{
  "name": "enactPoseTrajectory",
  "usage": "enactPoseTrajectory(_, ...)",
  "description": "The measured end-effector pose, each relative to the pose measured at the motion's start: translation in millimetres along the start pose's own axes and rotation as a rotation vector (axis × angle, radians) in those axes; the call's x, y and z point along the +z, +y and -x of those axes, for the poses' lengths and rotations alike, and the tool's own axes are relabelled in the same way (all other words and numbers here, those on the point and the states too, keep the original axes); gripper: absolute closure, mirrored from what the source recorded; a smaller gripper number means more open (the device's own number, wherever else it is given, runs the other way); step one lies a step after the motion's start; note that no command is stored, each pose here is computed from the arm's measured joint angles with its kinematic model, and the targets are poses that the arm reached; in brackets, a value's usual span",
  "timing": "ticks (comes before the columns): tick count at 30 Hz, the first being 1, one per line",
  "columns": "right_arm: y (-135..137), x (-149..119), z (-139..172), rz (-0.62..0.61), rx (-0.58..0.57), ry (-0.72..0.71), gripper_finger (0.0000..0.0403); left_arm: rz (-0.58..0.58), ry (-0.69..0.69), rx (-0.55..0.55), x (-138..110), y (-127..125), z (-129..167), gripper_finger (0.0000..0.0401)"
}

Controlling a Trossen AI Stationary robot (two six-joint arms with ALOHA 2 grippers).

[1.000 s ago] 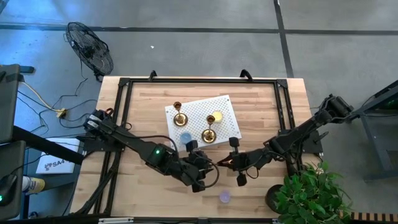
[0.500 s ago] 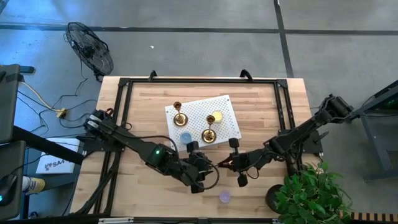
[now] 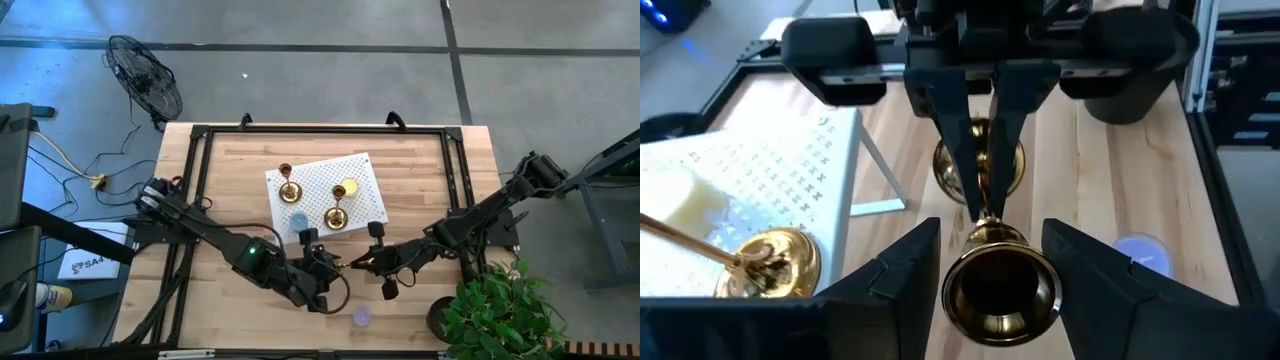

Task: Pick & Place candle stick holders
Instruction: Put the yellow candle holder on the shelf

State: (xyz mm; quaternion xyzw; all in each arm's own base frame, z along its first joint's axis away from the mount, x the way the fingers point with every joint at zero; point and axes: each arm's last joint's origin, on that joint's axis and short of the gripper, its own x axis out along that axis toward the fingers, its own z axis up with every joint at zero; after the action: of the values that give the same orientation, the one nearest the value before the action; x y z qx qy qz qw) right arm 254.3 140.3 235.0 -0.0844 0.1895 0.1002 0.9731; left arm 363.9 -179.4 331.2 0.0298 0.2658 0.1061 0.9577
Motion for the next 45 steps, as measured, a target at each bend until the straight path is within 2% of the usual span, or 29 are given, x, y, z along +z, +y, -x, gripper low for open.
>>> enactPoseTrajectory(6, 0, -1, 0, 0.003, 0.002, 0.006, 0.0393, 0.015, -0.008, -0.002, 0, -1, -2, 0.0220)
enactPoseTrajectory(16, 2, -2, 0, 0.008, 0.037, 0.019, 0.0393, 0.050, -0.002, -0.054, 2, -2, -2, 0.0097)
enactPoseTrajectory(22, 4, -3, 1, 0.022, 0.018, 0.024, 0.0393, 0.103, -0.055, -0.105, 8, -7, 3, 0.0069)
enactPoseTrajectory(30, 11, 3, 16, 0.068, -0.086, -0.006, 0.0393, 0.138, -0.141, -0.167, 20, -11, 43, 0.0068)
enactPoseTrajectory(35, 10, 13, 36, 0.088, -0.245, -0.054, 0.0393, 0.125, -0.177, -0.176, 20, -19, 76, 0.0068)
enactPoseTrajectory(41, 2, 29, 59, 0.076, -0.439, -0.137, 0.0393, 0.091, -0.205, -0.083, 9, -31, 106, 0.0068)
enactPoseTrajectory(45, -7, 39, 64, 0.053, -0.506, -0.201, 0.0393, 0.084, -0.223, -0.013, -2, -40, 122, 0.0068)
